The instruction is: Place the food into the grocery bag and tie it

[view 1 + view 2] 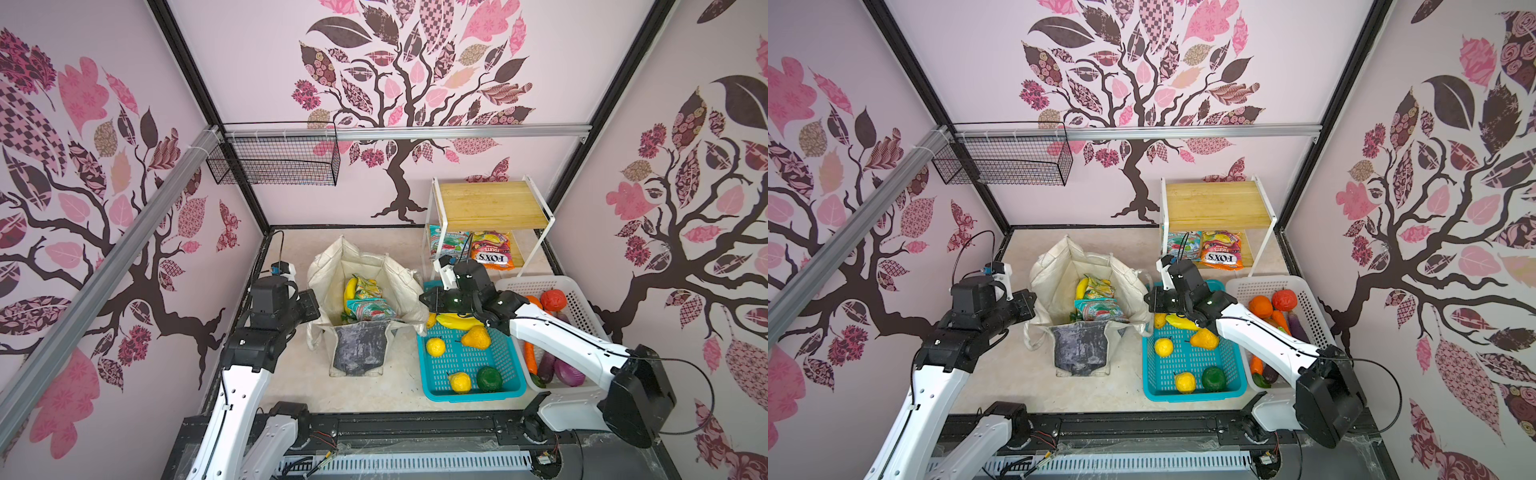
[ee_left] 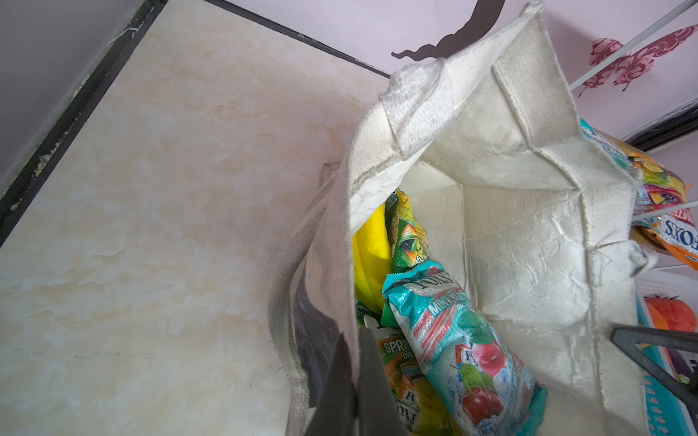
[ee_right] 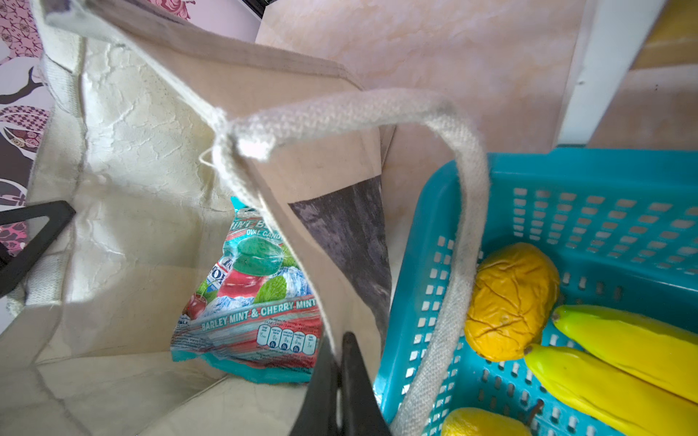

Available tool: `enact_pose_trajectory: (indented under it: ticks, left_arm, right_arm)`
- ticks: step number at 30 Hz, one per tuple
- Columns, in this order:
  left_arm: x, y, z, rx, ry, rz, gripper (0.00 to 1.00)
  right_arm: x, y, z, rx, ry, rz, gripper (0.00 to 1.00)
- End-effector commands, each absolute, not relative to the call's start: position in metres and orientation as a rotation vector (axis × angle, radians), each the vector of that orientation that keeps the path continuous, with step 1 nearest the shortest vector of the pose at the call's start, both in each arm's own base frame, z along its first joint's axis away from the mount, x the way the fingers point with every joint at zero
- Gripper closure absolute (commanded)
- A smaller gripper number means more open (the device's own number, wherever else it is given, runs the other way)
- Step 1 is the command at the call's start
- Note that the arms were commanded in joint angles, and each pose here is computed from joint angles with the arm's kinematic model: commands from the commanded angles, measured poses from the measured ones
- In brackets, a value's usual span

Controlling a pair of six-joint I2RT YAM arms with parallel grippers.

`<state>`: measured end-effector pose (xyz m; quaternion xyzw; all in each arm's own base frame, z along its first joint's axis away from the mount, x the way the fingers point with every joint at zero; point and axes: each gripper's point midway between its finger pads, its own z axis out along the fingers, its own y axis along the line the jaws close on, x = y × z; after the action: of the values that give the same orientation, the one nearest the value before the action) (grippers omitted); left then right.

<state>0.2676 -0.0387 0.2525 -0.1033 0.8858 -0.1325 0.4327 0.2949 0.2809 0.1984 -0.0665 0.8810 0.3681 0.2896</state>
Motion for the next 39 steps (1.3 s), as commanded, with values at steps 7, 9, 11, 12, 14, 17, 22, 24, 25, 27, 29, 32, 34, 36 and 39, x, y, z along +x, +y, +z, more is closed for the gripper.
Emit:
enact_pose_trajectory:
  ticks: [7, 9, 11, 12, 14, 17, 22, 24, 25, 27, 29, 32, 34, 36, 39]
  left_arm:
    - [0.269, -0.040, 0.294, -0.306, 2.092, -0.402, 1.00]
    - [0.269, -0.039, 0.312, -0.311, 2.072, -0.406, 1.00]
    - [0.268, -0.041, 0.328, -0.303, 2.060, -0.414, 1.00]
    - [0.269, -0.041, 0.336, -0.299, 2.048, -0.417, 1.00]
    - [0.268, -0.040, 0.347, -0.297, 2.026, -0.418, 1.00]
    - [0.265, -0.041, 0.362, -0.292, 2.009, -0.433, 1.00]
    - [0.272, -0.035, 0.343, -0.316, 2.033, -0.383, 1.00]
    - [0.276, -0.032, 0.326, -0.346, 2.086, -0.352, 1.00]
    - [0.276, -0.035, 0.319, -0.348, 2.110, -0.368, 1.00]
    - [0.274, -0.041, 0.316, -0.328, 2.114, -0.409, 1.00]
    - [0.272, -0.041, 0.316, -0.338, 2.088, -0.425, 1.00]
    - [0.271, -0.038, 0.306, -0.352, 2.101, -0.403, 1.00]
    - [0.270, -0.039, 0.296, -0.347, 2.120, -0.406, 1.00]
    - [0.270, -0.042, 0.288, -0.341, 2.127, -0.422, 1.00]
    - [0.269, -0.038, 0.280, -0.342, 2.124, -0.391, 1.00]
  right_arm:
    - [0.303, 0.290, 0.281, -0.230, 2.174, 1.016, 1.00]
    - [0.305, 0.289, 0.301, -0.238, 2.142, 1.004, 1.00]
    - [0.306, 0.290, 0.318, -0.247, 2.116, 1.009, 1.00]
    - [0.307, 0.291, 0.328, -0.253, 2.099, 1.013, 1.00]
    - [0.308, 0.289, 0.347, -0.256, 2.072, 1.004, 1.00]
    - [0.307, 0.287, 0.372, -0.261, 2.029, 1.005, 1.00]
    - [0.307, 0.294, 0.377, -0.285, 2.024, 1.029, 1.00]
    - [0.308, 0.296, 0.371, -0.288, 2.042, 1.025, 1.00]
    - [0.310, 0.295, 0.365, -0.284, 2.063, 1.007, 1.00]
    - [0.312, 0.294, 0.355, -0.276, 2.089, 0.987, 1.00]
    - [0.313, 0.293, 0.346, -0.270, 2.105, 0.972, 1.00]
    - [0.316, 0.292, 0.332, -0.267, 2.139, 0.936, 1.00]
    - [0.319, 0.291, 0.325, -0.260, 2.153, 0.913, 1.00]
    - [0.320, 0.292, 0.315, -0.259, 2.171, 0.907, 1.00]
    - [0.321, 0.294, 0.304, -0.256, 2.189, 0.914, 1.00]
